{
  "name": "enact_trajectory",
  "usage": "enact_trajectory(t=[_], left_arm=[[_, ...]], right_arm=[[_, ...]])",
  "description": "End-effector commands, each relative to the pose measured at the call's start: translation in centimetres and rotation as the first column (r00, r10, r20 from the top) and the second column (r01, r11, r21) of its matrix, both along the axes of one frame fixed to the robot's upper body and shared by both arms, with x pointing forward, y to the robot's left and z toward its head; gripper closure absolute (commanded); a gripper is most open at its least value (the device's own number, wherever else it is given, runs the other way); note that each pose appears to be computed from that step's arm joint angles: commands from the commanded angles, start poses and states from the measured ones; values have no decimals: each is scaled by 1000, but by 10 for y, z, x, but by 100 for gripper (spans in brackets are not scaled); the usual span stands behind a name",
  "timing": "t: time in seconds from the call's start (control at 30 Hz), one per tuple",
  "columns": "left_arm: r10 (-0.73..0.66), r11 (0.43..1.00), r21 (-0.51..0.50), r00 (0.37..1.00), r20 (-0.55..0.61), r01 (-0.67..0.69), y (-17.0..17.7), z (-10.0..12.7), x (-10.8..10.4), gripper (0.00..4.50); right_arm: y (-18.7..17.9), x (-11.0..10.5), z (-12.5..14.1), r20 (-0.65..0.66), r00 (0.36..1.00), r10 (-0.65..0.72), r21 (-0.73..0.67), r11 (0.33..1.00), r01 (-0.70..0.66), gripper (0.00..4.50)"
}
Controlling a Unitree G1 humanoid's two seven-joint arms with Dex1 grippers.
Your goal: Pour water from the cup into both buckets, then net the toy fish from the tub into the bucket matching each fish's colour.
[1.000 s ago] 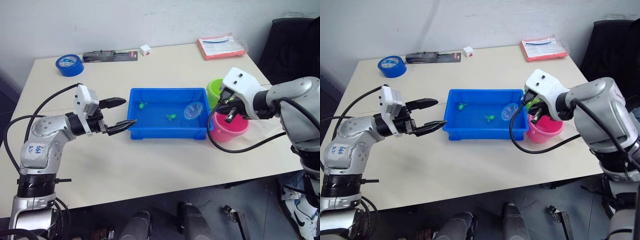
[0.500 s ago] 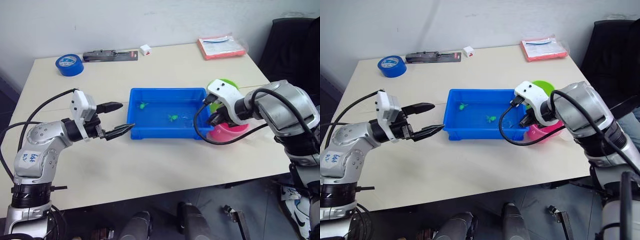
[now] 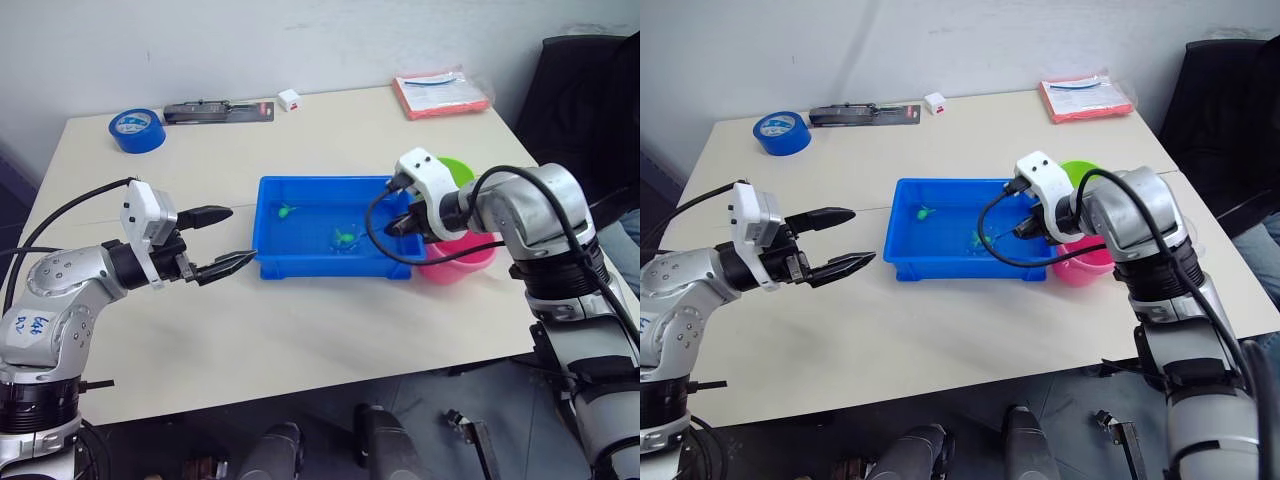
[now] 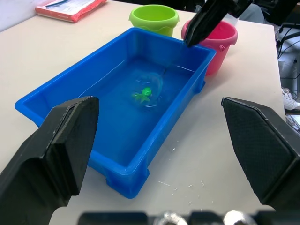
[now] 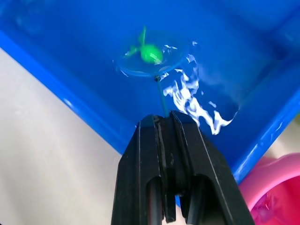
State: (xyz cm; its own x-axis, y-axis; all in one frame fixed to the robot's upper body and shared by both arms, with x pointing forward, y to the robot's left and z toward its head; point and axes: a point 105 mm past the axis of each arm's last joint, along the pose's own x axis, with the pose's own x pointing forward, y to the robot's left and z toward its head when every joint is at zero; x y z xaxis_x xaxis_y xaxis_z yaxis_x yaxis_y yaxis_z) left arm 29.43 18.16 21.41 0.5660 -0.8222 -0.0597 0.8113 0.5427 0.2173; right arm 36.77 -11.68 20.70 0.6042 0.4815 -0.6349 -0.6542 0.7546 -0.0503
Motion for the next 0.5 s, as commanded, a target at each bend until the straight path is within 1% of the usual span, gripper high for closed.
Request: enact_trajectory(t=[0.03,0.17,0.27,0.37,0.5], left_arm=[[-28,1000,4,998,53,28,-3,14,1,0],[-44,999,-2,997,57,44,-5,16,6,0],[-57,998,-13,997,56,58,-6,16,12,0],[-71,997,-22,996,62,72,-8,18,17,0],[-99,994,-28,992,84,102,-14,23,24,0]], right_arm=[[4,-6,25,55,998,11,100,995,-16,372],[2,-10,32,67,998,-3,149,989,-7,372],[-4,-11,43,102,994,-34,193,981,14,372],[-14,-11,55,138,987,-76,223,974,43,372],[-37,-11,70,204,967,-152,232,967,103,372]])
